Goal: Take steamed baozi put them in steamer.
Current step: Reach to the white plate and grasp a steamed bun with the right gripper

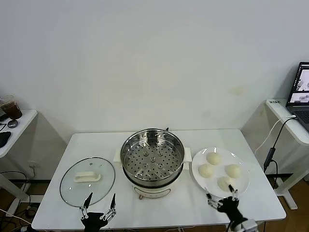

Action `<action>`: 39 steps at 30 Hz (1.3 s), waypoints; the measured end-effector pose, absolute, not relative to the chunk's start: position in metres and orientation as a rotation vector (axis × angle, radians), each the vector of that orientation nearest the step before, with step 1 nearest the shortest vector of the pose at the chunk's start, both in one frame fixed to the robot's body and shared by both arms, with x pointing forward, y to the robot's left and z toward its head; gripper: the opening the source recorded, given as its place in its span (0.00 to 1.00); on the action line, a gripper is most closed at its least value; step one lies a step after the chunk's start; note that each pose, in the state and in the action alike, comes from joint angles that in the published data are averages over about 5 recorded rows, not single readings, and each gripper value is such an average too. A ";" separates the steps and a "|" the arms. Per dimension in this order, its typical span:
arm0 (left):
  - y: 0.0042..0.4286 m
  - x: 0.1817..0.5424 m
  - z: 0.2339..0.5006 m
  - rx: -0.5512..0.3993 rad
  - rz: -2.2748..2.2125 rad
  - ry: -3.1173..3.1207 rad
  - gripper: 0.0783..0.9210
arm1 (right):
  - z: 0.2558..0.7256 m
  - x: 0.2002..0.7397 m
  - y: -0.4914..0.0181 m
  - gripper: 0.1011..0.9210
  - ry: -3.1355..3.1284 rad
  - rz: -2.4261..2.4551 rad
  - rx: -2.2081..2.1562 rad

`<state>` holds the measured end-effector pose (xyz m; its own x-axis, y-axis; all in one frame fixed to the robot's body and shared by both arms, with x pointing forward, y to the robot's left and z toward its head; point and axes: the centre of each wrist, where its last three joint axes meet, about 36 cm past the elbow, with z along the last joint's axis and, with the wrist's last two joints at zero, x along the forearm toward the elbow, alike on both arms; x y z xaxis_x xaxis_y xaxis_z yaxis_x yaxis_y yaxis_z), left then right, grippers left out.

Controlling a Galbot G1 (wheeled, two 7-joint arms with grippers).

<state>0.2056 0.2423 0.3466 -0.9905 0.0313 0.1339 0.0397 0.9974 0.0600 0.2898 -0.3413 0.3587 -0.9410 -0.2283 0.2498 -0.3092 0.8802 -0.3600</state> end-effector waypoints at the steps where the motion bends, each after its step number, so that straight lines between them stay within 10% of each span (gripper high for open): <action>1: 0.243 0.206 0.347 -0.053 -0.099 -3.008 0.88 | 0.361 0.294 -0.345 0.88 -2.840 0.628 0.425; 17: 0.258 0.218 0.348 -0.004 -0.189 -3.039 0.88 | 0.448 0.454 -0.421 0.88 -2.238 1.527 0.869; 39: 0.278 0.222 0.358 0.082 -0.252 -3.065 0.88 | 0.481 0.642 -0.391 0.88 -1.544 1.526 1.235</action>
<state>0.2218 0.2779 0.3578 -0.9965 -0.0583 0.0600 -0.0477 0.9852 0.1648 0.6415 -0.3910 0.4813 -0.3596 -0.1828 0.9150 -0.9170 -0.1119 -0.3828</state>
